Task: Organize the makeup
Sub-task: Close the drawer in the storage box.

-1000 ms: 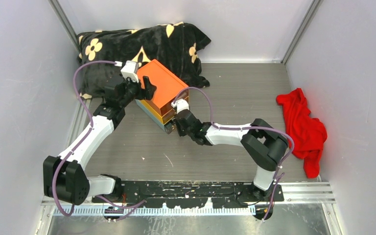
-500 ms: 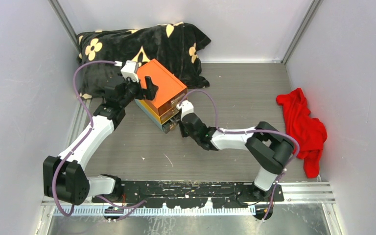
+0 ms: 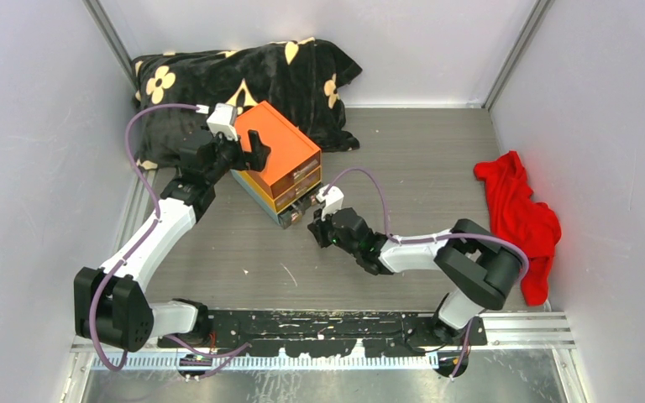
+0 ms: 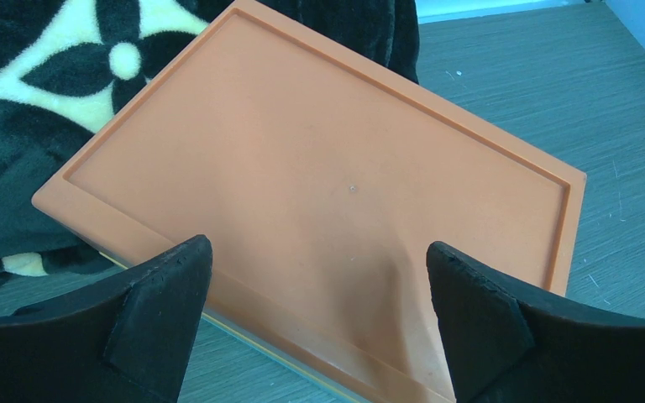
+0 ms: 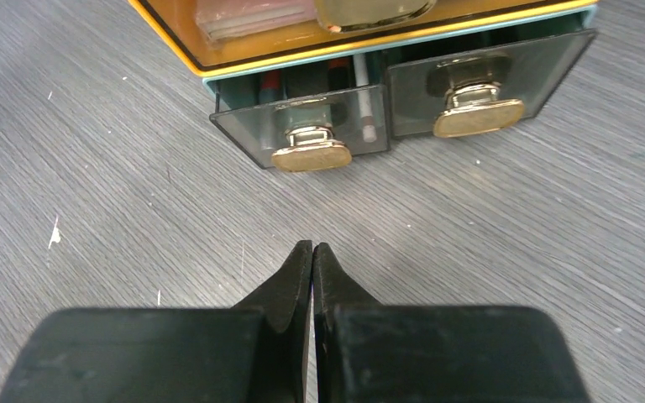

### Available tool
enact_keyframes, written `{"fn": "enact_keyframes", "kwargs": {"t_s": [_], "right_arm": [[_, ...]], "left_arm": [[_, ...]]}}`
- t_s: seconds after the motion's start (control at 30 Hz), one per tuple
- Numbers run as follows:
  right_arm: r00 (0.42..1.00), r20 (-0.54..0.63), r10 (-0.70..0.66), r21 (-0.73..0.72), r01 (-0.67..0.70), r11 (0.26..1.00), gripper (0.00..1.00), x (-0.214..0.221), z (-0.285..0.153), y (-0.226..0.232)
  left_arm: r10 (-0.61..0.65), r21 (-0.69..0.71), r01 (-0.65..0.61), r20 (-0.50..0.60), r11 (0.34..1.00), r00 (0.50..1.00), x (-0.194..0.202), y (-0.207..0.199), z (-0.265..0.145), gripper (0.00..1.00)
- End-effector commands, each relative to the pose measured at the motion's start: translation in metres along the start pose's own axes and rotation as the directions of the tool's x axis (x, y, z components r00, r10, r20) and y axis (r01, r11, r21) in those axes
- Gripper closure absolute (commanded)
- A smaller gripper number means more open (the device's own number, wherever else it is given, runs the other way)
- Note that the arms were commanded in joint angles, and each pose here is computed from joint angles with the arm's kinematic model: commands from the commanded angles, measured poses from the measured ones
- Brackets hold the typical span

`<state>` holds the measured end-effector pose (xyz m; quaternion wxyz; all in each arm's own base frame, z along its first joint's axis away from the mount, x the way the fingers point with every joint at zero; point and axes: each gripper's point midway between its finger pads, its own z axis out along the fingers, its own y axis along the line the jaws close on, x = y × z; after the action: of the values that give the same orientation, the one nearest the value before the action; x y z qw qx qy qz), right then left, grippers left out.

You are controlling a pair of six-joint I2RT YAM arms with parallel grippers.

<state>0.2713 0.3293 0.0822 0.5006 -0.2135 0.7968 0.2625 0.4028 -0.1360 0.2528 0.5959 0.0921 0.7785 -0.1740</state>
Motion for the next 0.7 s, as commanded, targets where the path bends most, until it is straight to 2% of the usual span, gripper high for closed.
{"fn": "enact_keyframes", "kwargs": {"t_s": [0.0,0.47,0.67], "right_arm": [[0.992,0.123,0.031,-0.104,-0.019,0.994,0.93,-0.032,0.016,0.026],[0.978,0.196,0.068,-0.125,-0.044,0.991,0.93,-0.045,0.070,0.039],[0.979,0.194,0.057,-0.095,-0.039,0.995,0.93,-0.040,0.067,0.032]], "left_arm": [[-0.041,-0.080,0.028,-0.168,0.996,0.985,0.052,0.016,-0.007,0.00],[-0.036,-0.099,0.019,-0.176,0.995,0.984,0.057,0.020,-0.008,0.00],[-0.036,-0.095,0.019,-0.179,0.995,0.983,0.058,0.020,-0.007,0.00]]}}
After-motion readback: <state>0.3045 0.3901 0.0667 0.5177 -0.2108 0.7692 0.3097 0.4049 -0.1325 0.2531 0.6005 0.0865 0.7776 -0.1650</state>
